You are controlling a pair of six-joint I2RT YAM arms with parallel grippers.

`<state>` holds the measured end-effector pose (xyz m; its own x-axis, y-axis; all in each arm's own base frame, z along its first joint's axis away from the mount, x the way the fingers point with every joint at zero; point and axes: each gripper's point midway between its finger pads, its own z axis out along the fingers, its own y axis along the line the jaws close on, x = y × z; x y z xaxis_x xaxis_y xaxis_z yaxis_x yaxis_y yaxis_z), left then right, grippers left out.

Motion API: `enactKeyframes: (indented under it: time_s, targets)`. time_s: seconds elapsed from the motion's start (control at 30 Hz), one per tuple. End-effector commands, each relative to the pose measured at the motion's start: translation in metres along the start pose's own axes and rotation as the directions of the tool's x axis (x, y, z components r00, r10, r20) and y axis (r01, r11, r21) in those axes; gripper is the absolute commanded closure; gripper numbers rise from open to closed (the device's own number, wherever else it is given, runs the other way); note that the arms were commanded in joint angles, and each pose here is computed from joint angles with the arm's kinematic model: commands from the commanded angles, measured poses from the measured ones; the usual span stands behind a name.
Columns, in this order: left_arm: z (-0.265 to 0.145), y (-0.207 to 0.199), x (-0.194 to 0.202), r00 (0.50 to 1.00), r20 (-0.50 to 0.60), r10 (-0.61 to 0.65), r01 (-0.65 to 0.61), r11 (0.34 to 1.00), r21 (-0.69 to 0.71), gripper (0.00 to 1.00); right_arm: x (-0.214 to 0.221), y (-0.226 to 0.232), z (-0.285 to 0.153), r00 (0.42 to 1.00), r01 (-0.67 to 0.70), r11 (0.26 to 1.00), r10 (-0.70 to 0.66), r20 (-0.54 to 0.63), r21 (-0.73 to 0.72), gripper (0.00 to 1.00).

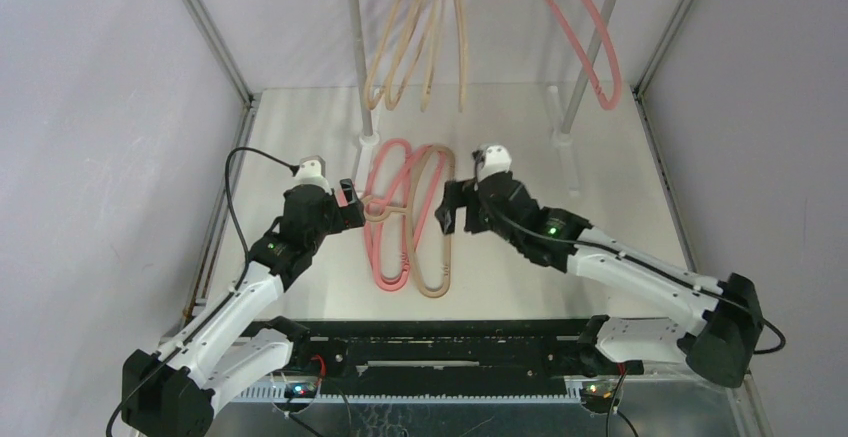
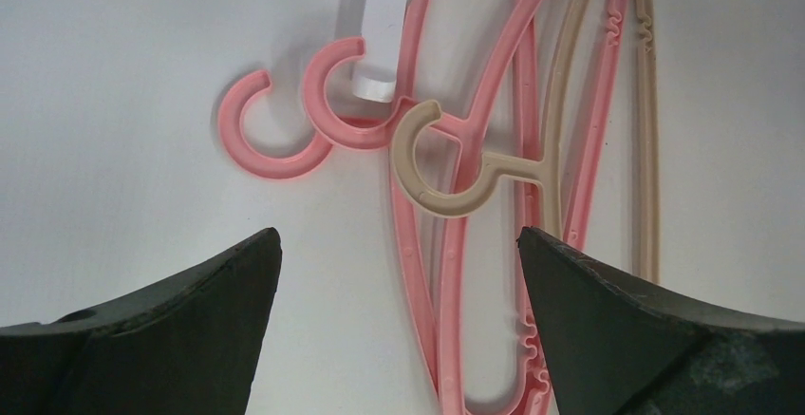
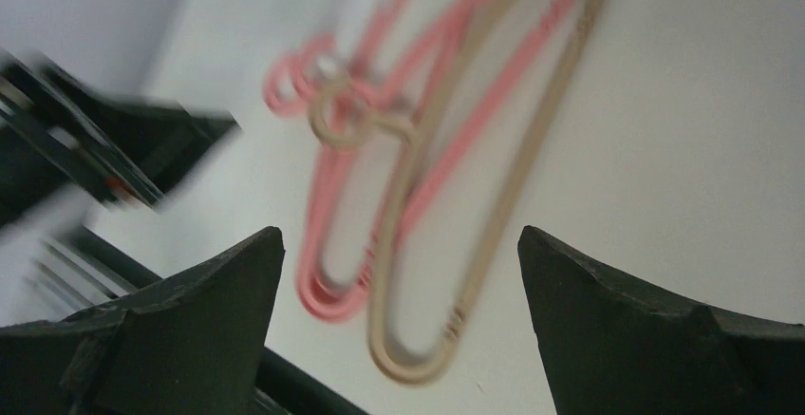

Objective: Organize the hangers

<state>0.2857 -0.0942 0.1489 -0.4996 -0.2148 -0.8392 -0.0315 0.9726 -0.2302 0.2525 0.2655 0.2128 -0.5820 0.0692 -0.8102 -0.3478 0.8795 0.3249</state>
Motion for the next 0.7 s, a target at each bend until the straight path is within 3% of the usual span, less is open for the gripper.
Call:
enactKeyframes:
  time_s: [0.0, 0.4, 0.67]
  targets:
    - [0.000, -0.001, -0.010, 0.999, 0.049, -0.017, 0.017, 1.000, -0.004, 0.01, 0.032, -0.010, 0.005, 0.989, 0.131, 0.988, -0.125, -0.080, 0.078, 0.00]
    - [-0.003, 0.001, -0.020, 0.996, 0.085, -0.028, 0.029, 0.999, -0.016, 0.00, 0.093, 0.026, 0.056, 0.936, 0.225, 0.973, -0.200, -0.289, 0.057, 0.02]
    - [-0.006, 0.000, -0.021, 0.995, 0.091, -0.026, 0.027, 1.000, -0.006, 0.01, 0.127, 0.030, 0.065, 0.903, 0.269, 0.961, -0.230, -0.363, 0.061, 0.04]
